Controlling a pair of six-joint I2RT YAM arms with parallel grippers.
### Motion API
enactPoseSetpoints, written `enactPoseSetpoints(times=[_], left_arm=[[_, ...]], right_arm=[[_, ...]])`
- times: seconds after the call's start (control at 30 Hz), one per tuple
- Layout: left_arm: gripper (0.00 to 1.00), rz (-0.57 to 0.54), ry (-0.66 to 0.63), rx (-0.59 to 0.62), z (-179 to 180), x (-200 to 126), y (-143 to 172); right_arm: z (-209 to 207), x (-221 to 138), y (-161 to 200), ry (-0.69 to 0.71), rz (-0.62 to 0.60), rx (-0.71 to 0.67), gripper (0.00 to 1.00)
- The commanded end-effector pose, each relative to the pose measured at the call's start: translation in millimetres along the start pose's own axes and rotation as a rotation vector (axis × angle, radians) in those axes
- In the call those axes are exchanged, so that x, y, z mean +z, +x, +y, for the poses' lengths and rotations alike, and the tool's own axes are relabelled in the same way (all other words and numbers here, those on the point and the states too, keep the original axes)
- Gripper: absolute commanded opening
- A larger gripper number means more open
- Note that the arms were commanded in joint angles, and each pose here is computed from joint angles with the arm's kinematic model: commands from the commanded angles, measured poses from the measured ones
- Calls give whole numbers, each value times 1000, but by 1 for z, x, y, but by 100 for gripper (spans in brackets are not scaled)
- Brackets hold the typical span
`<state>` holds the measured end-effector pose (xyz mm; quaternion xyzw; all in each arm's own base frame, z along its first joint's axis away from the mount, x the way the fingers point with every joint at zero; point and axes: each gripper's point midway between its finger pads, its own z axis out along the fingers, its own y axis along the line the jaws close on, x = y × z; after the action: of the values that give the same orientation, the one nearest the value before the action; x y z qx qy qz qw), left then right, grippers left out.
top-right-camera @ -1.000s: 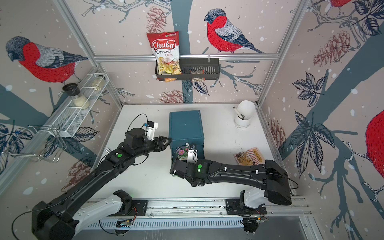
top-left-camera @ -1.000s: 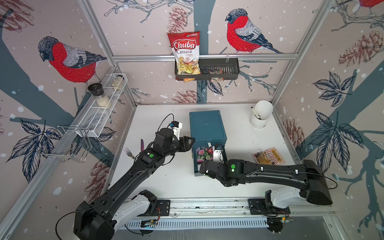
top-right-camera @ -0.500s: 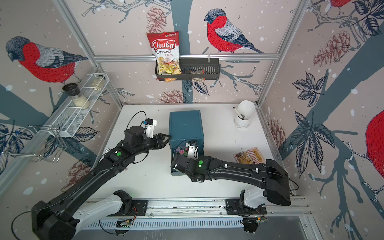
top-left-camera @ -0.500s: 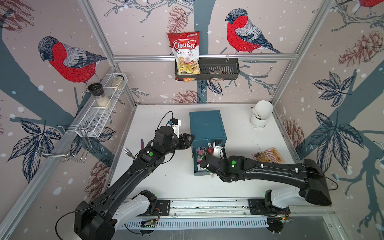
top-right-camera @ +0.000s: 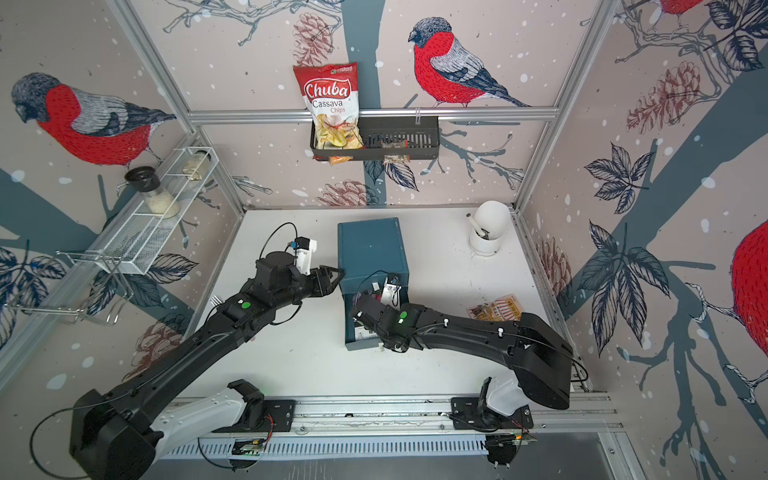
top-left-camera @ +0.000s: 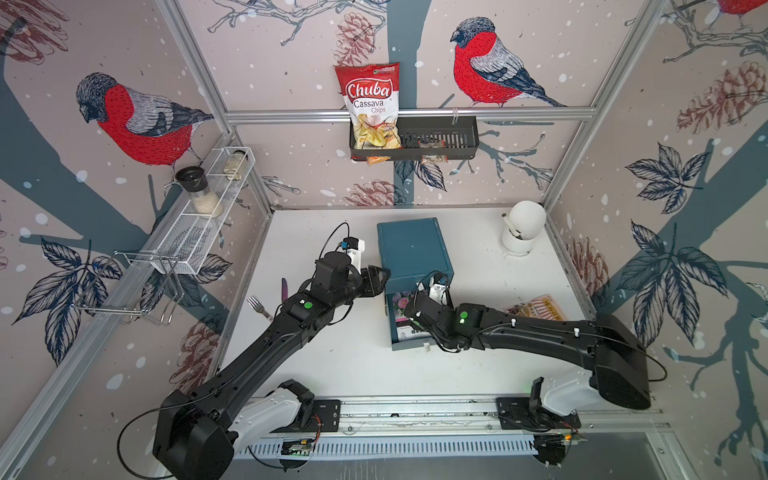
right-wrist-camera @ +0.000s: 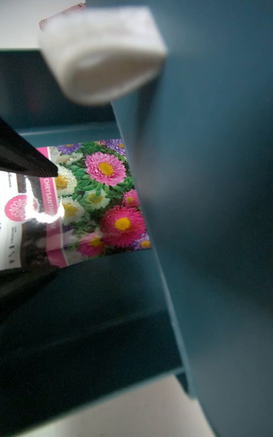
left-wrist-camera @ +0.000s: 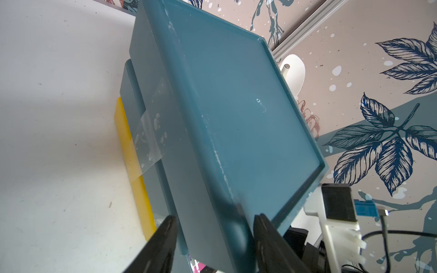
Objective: Take the seed bags out of the drawer
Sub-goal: Pick up the seed packet from the drawer.
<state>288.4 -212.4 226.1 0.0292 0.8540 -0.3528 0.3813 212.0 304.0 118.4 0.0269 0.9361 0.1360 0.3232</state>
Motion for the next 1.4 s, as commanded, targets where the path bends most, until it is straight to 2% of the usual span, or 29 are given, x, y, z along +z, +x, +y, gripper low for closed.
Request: enactPoseSetpoints(times=[0.0, 0.13, 0.37, 0.57, 0.77, 1.1, 1.2, 1.27, 1.37], left_arm=[[55, 34, -66, 10, 17, 1, 12], [55, 35, -73, 13, 20, 1, 15], [54, 48, -75, 7, 23, 2, 20], [54, 47, -79, 10, 24, 1, 21], [54, 47, -79, 12, 24, 1, 21], [54, 57, -72, 6, 23, 2, 23], [53, 61, -70, 1, 23, 2, 24], [53, 61, -66, 2, 22, 2, 24], [53, 59, -74, 5, 24, 1, 24]], right_arm=[[6, 5, 0, -14, 0, 21, 64], [0, 12, 7, 16, 9, 29, 64], [31, 6, 11, -102, 3, 2, 63], [8, 4, -5, 4, -47, 33, 65], [-3, 15, -2, -35, -1, 90, 67], [20, 33, 21, -140, 95, 96, 60], [25, 34, 20, -165, 104, 104, 51], [29, 33, 18, -183, 104, 109, 36], [32, 30, 14, -189, 101, 113, 21]])
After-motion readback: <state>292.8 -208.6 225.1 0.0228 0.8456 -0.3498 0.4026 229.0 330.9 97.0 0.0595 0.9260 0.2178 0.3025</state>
